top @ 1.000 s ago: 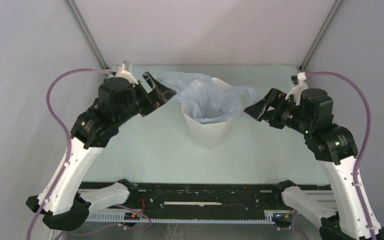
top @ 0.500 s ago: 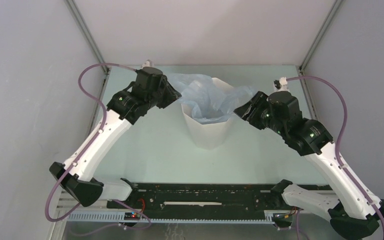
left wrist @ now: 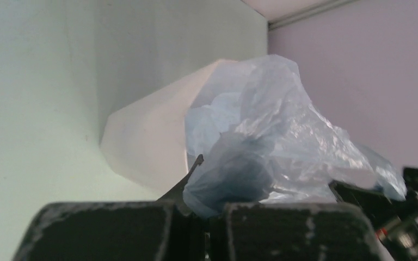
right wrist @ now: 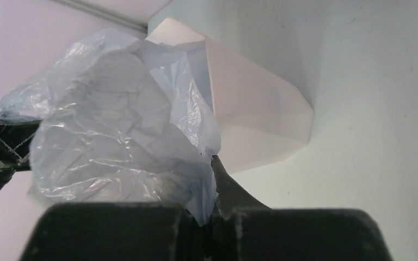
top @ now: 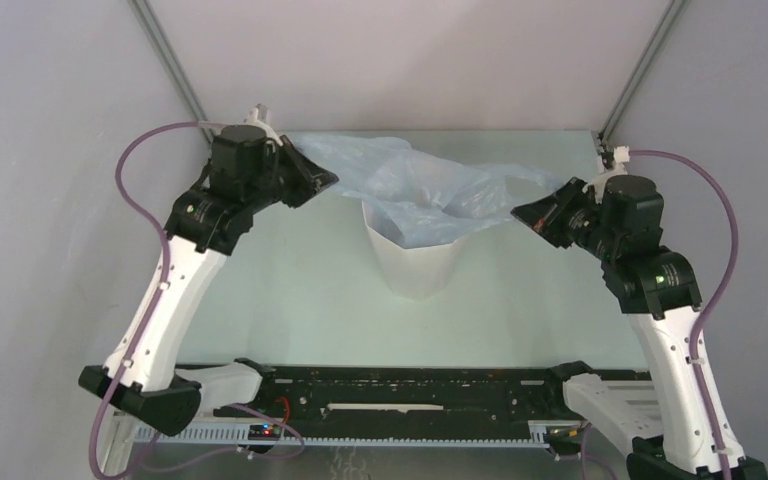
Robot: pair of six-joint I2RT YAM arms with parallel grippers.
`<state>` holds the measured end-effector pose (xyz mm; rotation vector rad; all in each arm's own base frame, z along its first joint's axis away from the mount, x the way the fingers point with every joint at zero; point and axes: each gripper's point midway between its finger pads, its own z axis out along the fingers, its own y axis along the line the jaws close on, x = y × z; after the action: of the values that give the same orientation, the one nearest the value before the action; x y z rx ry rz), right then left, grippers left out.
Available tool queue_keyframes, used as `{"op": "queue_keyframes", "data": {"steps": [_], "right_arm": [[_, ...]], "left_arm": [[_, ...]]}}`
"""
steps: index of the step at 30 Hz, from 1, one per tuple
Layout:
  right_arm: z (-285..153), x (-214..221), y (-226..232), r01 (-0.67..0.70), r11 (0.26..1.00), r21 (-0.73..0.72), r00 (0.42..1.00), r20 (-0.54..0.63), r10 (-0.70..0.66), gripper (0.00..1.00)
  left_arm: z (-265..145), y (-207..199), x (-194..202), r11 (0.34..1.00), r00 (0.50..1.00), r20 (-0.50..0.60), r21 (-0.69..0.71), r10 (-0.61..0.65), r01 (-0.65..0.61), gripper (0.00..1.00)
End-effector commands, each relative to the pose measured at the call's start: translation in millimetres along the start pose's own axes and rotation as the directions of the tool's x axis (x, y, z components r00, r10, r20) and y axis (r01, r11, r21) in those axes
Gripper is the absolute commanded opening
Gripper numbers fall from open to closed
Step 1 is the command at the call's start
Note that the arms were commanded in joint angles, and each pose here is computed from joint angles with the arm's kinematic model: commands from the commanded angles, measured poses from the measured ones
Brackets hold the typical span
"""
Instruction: Put the trash bags into the trash bin
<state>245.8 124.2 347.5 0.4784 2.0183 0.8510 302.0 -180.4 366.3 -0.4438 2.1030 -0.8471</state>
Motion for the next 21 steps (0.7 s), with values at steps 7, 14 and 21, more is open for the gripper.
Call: {"op": "queue_keyframes", "data": {"steps": [7, 14, 21], "right_arm": [[-13, 35, 2, 0.069, 0.987, -0.144, 0.979, -0.181, -0.095, 0.00], [-19, 38, -9, 0.103, 0.988, -0.112, 0.975, -0.183, -0.122, 0.00], [-26, 36, -30, 0.138, 0.990, -0.026, 0.978, -0.154, -0.141, 0.00]], "left_arm": [[-33, -4, 44, 0.985, 0.988, -0.151, 0.174, 0.030, -0.004, 0.00], [-43, 18, 55, 0.993, 0.986, -0.160, 0.117, 0.035, -0.016, 0.00], [-49, 36, 56, 0.997, 0.986, -0.150, 0.047, 0.074, -0.067, 0.00]]}}
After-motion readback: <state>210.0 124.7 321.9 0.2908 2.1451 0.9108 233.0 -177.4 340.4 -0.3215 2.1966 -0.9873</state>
